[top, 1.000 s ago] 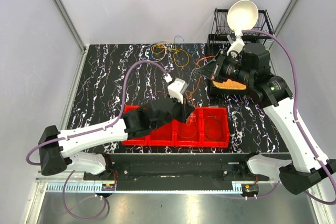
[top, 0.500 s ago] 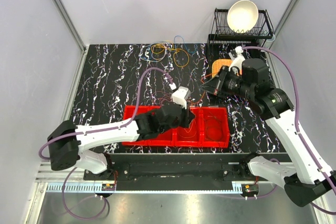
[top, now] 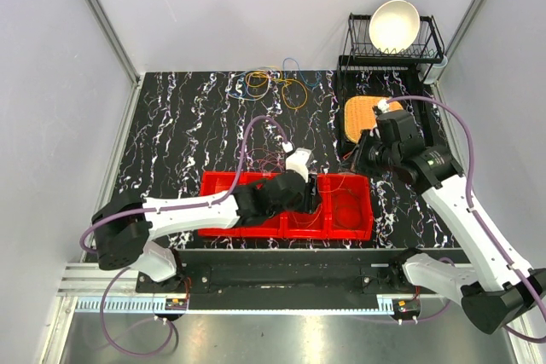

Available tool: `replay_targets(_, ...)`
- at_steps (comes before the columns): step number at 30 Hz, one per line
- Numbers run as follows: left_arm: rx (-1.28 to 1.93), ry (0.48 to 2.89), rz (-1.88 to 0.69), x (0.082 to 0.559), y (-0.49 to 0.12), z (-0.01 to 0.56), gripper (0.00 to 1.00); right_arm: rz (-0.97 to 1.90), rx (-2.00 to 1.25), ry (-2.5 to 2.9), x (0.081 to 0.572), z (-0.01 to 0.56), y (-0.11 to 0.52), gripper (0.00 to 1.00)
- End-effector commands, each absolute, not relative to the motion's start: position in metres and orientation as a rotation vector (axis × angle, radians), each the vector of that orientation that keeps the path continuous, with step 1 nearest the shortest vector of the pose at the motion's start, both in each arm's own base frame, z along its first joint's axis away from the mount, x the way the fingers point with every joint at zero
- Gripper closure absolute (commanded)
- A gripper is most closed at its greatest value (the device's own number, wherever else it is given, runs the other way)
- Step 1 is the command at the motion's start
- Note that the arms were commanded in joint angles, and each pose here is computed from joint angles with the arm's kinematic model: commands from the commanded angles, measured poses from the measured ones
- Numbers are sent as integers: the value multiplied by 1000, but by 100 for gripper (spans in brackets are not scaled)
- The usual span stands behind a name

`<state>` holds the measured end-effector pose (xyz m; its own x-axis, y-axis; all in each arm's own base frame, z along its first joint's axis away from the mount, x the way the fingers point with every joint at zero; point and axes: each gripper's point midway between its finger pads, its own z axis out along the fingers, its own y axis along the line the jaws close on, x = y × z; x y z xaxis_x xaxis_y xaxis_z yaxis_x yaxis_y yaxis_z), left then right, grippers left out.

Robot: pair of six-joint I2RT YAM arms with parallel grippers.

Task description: Untangle the cables

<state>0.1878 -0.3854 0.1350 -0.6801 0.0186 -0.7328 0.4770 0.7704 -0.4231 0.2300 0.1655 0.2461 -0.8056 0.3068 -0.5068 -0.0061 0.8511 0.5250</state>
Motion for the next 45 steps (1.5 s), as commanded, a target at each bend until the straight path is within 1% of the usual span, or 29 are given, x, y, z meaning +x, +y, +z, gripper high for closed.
replay_targets(1,333,2178,-823,190,-390,170,48,624,200,2447,228,235,159,100)
replay_targets(4,324,2180,-823,186,-381,179,44,652,191,2453,228,234,165,100)
replay_targets(5,313,2178,-818,187,-378,183,41,629,197,2450,230,234,162,100)
replay_targets(8,304,2195,-786,182,-362,191,36,523,210,2440,235,234,149,100)
replay_targets(12,237,2176,-743,182,-333,206,34,443,216,2439,234,235,137,100)
replay_targets(16,187,2141,-713,183,-309,220,33,541,190,2510,229,214,155,100)
replay_targets(20,152,2108,-675,182,-282,237,33,748,138,2574,223,190,189,100)
replay_targets(23,129,2084,-635,180,-257,249,32,787,84,2577,224,183,208,100)
replay_targets(26,77,2061,-558,178,-220,257,32,787,37,2571,226,184,222,100)
replay_targets(27,49,2035,-568,175,-206,266,32,787,31,2576,227,184,225,100)
replay_targets(30,-25,1998,-523,171,-165,272,29,799,-11,2595,224,180,238,100)
replay_targets(34,-92,1965,-449,164,-118,268,26,830,-59,2632,214,170,254,100)
replay_targets(36,-136,1934,-452,161,-100,271,24,844,-75,2648,208,166,259,100)
replay_targets(37,-178,1918,-424,158,-77,267,22,873,-98,2669,198,161,268,100)
replay_targets(41,-199,1907,-406,156,-64,260,20,963,-116,2698,188,154,279,100)
replay_targets(45,-197,1910,-383,157,-63,253,18,941,-110,2783,181,128,279,100)
